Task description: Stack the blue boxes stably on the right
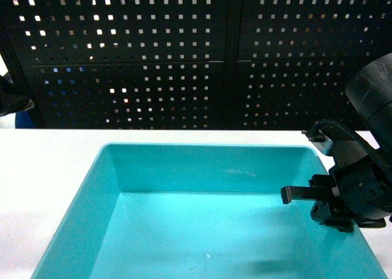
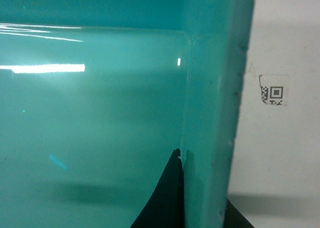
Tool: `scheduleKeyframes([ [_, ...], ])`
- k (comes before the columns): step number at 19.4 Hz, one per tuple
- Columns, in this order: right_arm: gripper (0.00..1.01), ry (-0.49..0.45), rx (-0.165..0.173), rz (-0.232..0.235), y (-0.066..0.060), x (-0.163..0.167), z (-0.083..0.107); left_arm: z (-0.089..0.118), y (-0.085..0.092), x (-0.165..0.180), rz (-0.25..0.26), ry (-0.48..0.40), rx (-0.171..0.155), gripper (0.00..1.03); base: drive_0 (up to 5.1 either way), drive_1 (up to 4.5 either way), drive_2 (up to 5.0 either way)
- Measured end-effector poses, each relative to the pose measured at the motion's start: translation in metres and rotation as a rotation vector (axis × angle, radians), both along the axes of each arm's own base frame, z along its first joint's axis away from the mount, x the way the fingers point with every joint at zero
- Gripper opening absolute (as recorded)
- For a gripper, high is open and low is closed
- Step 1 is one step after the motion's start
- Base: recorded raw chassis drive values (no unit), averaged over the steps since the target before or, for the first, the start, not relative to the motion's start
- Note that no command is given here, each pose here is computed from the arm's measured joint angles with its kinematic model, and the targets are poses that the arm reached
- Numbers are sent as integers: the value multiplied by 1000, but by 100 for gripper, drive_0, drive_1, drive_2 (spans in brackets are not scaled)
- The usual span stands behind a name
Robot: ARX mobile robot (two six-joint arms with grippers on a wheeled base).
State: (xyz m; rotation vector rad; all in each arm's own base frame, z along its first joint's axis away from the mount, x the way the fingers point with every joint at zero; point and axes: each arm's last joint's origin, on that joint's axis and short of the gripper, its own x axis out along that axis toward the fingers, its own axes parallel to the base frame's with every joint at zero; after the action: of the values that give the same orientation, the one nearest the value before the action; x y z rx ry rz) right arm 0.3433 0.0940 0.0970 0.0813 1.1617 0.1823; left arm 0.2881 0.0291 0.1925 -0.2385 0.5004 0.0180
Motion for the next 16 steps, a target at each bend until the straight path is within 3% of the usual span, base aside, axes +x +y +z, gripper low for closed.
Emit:
scheduleKeyframes([
  [5, 2, -12, 1, -1, 0, -1, 0, 0, 0, 0, -2, 4, 1, 98, 0, 0, 0],
  [6, 2, -13, 2, 0, 0, -1, 0, -1, -3, 0, -3, 19, 13, 98, 0, 0, 0],
  [7, 2, -19, 4, 1, 0, -2, -1, -2, -15, 20, -43, 159, -6, 98, 0, 0, 0],
  [10, 2, -17, 11, 4, 0, -2, -3, -12, -26, 46, -72, 345, -86, 98, 0, 0, 0],
  [12, 2, -3, 6, 3, 0, 0, -9, -16, -31, 53, -76, 412, -84, 98, 0, 0, 0],
  [14, 2, 4, 12, 2, -3, 2, -12, -22, -32, 58, -74, 474, -102, 98, 0, 0, 0],
  [16, 2, 4, 15, 10, -4, 3, -13, -34, -33, 60, -67, 502, -86, 98, 0, 0, 0],
])
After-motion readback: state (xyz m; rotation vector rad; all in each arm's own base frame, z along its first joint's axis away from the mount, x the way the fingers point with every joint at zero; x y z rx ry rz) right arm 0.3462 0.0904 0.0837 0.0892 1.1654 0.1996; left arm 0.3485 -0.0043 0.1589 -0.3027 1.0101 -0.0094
